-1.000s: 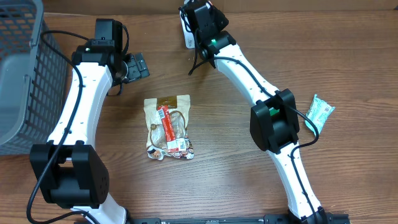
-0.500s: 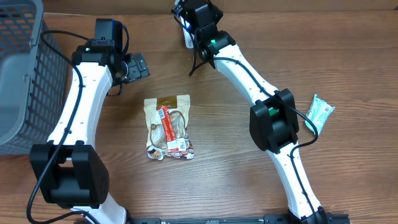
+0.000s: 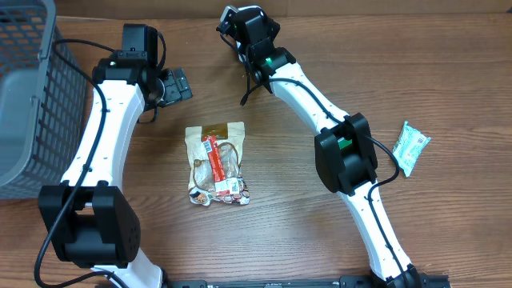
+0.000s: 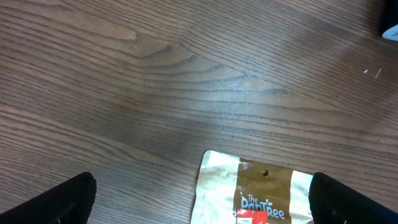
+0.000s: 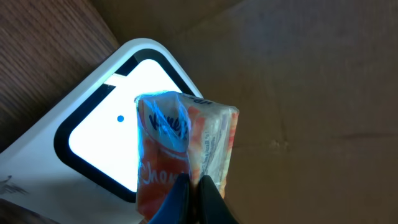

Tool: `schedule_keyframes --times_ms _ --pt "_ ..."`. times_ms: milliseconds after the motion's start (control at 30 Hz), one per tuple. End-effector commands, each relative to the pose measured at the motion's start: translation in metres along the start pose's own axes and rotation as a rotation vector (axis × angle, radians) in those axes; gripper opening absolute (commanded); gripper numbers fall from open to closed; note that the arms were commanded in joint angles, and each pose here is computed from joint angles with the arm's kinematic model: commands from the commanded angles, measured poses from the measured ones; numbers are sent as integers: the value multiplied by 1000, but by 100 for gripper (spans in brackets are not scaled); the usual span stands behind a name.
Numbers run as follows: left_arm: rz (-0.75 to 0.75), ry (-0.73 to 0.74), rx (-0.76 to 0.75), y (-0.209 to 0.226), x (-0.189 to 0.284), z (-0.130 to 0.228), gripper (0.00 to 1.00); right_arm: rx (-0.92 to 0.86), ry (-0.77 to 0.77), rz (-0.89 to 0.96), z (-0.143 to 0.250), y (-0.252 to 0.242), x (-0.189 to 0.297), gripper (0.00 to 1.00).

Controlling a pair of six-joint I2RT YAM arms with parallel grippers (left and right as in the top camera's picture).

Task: Scan the item barcode
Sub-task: 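Hold the Kleenex barcode against the scanner window, then carry the Kleenex box right and drop it beside the wipes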

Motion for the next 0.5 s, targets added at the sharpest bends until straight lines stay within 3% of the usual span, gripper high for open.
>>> schedule_keyframes --times_ms 0,167,467 --pt "13 -37 7 -3 12 -7 100 30 -22 0 -8 -1 3 4" --pt "13 -37 6 -3 12 -7 100 -1 -26 -3 -9 -1 3 4" --pt "13 -37 6 -3 12 -7 100 -282 -65 46 -39 -47 45 4"
Point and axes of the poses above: each gripper's point midway between its finger pads, its own x axis back along the fingers, its own y axis along the line the jaws close on, z = x × y, the point moved 4 cm from there along x, back along the fingers, and after that the axes turned 13 degrees about -x, right-handed, at the moved point
